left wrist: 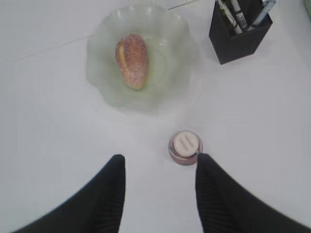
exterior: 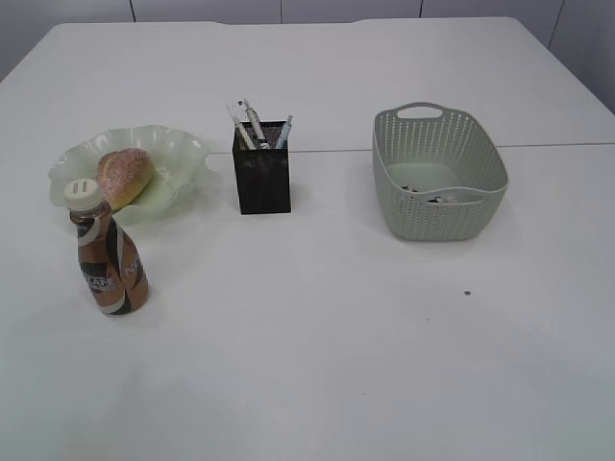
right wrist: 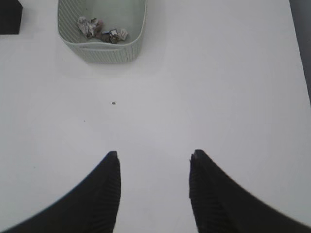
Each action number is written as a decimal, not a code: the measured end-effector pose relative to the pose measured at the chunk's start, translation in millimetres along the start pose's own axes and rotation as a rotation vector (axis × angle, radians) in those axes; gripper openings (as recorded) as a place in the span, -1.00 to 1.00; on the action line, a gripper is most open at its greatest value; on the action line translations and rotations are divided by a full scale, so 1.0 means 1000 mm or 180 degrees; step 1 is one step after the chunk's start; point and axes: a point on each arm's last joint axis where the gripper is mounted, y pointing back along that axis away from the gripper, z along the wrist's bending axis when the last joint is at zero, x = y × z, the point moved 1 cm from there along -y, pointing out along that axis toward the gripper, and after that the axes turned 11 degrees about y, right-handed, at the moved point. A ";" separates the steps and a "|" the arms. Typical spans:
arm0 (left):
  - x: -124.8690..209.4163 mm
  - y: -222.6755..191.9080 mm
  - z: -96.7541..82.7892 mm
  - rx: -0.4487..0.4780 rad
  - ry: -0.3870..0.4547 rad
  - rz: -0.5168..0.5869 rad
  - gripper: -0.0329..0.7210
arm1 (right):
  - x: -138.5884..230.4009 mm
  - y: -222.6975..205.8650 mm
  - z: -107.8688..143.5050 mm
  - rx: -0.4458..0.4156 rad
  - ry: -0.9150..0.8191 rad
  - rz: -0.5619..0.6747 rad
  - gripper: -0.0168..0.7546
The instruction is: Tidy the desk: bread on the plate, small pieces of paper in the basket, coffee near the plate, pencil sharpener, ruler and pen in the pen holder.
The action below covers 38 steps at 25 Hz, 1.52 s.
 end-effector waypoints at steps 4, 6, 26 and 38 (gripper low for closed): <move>0.008 0.038 0.008 0.0011 0.0072 -0.0273 0.02 | 0.011 0.023 0.000 0.0008 -0.0050 -0.0227 -0.06; 0.017 0.055 0.014 0.0004 0.0123 -0.0385 0.01 | 0.017 0.035 0.000 0.0014 -0.0071 -0.0342 -0.06; 0.225 0.098 0.071 -0.0047 0.0276 -0.0777 0.00 | 0.093 0.129 0.010 -0.0199 -0.0211 -0.1489 -0.06; 0.303 0.081 0.085 0.0088 0.0359 -0.1204 0.00 | 0.168 0.070 0.025 -0.0234 -0.0199 -0.1163 -0.06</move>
